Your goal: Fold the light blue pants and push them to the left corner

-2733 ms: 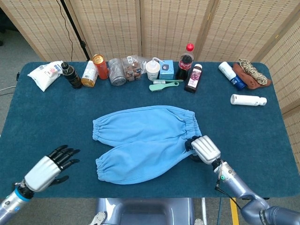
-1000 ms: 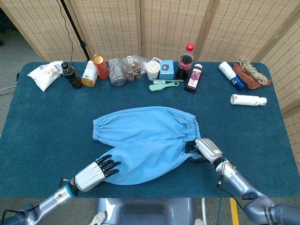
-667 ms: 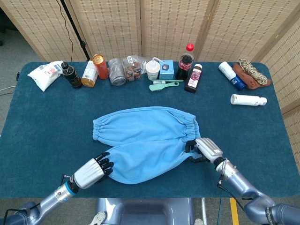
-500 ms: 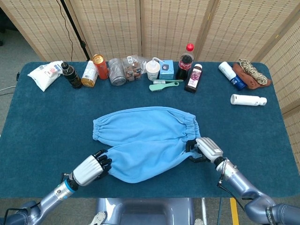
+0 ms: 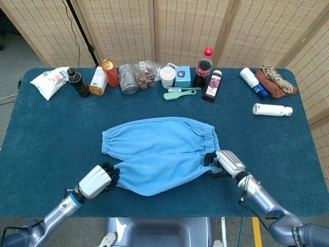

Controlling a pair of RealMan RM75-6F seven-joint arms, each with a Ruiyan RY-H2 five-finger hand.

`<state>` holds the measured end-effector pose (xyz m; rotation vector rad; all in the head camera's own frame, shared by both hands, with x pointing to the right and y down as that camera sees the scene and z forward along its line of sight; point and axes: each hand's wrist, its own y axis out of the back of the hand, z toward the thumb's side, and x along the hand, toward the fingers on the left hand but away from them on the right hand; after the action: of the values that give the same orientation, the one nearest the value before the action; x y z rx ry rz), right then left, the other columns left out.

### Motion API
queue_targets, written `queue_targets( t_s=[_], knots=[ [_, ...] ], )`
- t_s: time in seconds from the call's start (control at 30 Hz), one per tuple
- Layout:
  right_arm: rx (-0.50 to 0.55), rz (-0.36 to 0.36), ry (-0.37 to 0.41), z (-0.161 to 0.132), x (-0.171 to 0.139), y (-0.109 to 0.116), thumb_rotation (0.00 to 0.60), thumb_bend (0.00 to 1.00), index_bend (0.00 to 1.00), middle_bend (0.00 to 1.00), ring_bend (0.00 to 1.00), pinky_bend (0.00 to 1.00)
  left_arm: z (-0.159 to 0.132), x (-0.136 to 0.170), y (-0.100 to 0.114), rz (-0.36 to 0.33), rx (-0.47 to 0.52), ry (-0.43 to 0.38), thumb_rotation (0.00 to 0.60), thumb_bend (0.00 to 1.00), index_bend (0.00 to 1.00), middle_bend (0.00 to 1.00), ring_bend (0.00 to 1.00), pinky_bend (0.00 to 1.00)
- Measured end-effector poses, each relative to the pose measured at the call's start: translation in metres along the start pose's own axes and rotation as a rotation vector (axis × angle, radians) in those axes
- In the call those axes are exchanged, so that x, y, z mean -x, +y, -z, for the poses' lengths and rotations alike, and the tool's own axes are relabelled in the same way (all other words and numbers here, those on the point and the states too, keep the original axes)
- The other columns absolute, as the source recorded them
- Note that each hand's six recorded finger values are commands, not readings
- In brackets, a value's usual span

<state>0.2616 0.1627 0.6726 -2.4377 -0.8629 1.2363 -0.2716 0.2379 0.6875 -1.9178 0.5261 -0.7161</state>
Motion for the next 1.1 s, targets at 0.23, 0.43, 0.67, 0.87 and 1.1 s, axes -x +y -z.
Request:
queue_targets(
  t_s=[0.23, 0.43, 0.67, 0.87, 1.1],
  knots=[
    [0.010, 0.003, 0.005, -0.001, 0.000, 0.001, 0.600, 0.58, 0.63, 0.52, 0.46, 0.60, 0.001, -0.002, 0.005, -0.026, -0.017, 0.015, 0.600, 0.61, 0.75, 0.53, 0.57, 0.67],
    [0.013, 0.007, 0.006, -0.001, -0.001, 0.003, 0.600, 0.58, 0.63, 0.52, 0.46, 0.60, 0.005, -0.003, 0.010, -0.037, -0.001, 0.035, 0.600, 0.66, 0.78, 0.56, 0.60, 0.70],
    [0.017, 0.019, 0.010, -0.003, -0.001, 0.012, 0.600, 0.58, 0.63, 0.52, 0.46, 0.60, 0.020, -0.008, 0.030, -0.084, 0.043, 0.084, 0.600, 0.66, 0.79, 0.57, 0.61, 0.70],
    [0.033, 0.031, 0.011, -0.009, 0.006, 0.027, 0.600, 0.59, 0.63, 0.52, 0.46, 0.60, 0.033, -0.014, 0.053, -0.106, 0.055, 0.125, 0.600, 0.66, 0.79, 0.57, 0.62, 0.70],
    [0.058, 0.043, -0.007, -0.018, 0.022, 0.049, 0.600, 0.59, 0.63, 0.52, 0.46, 0.60, 0.054, -0.030, 0.074, -0.089, 0.045, 0.191, 0.600, 0.65, 0.79, 0.57, 0.61, 0.70]
  ],
)
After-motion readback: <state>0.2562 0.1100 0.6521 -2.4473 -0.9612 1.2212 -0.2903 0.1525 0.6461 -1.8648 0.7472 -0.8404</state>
